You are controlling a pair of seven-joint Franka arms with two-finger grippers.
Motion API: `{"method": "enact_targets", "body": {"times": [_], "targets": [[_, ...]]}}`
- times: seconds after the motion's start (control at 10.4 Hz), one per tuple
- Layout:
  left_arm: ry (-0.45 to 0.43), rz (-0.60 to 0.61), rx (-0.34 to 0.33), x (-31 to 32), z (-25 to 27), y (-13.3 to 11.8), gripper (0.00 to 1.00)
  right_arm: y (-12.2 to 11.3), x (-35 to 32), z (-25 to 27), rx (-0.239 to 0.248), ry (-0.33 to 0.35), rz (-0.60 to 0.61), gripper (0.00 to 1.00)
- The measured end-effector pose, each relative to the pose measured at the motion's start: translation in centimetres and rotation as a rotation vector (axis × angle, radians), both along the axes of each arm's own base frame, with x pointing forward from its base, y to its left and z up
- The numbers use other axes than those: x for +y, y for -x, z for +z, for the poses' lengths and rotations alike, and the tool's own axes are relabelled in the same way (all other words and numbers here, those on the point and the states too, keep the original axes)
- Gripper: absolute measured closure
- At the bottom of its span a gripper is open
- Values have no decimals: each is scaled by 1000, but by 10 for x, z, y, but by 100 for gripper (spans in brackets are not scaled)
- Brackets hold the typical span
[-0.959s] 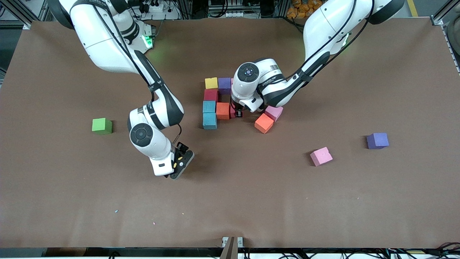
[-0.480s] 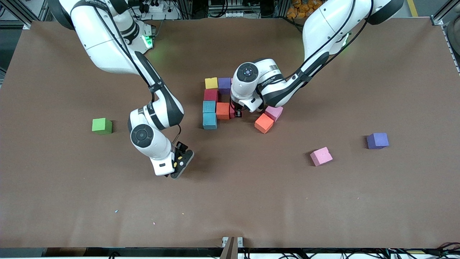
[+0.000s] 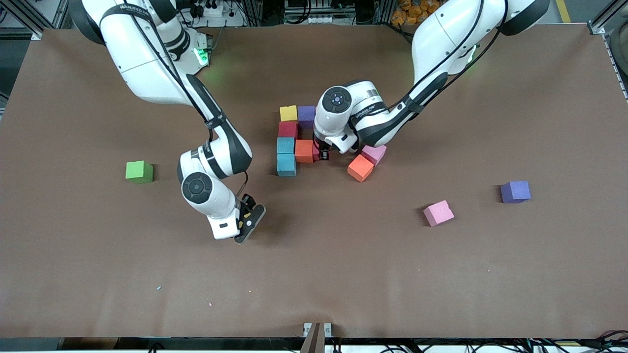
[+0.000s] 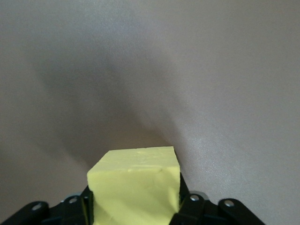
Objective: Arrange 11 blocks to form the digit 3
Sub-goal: 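Carry the yellow cube with the right gripper toward the cyan column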
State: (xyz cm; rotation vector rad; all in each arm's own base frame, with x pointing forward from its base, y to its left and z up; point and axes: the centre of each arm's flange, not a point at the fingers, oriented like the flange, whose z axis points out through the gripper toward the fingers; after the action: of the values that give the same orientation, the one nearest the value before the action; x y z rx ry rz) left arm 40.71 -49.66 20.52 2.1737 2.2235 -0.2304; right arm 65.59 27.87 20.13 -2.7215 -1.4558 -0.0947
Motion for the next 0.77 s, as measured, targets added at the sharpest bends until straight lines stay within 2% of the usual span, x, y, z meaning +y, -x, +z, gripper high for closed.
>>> {"method": "enact_targets", "body": {"times": [0.58,0.77], "targets": [[-3,5,-1,2,-2,-2,46,0,4,4,21,-14,-275,37],[-3,5,-1,2,-2,-3,46,2,7,8,45,-11,-375,39]]}}
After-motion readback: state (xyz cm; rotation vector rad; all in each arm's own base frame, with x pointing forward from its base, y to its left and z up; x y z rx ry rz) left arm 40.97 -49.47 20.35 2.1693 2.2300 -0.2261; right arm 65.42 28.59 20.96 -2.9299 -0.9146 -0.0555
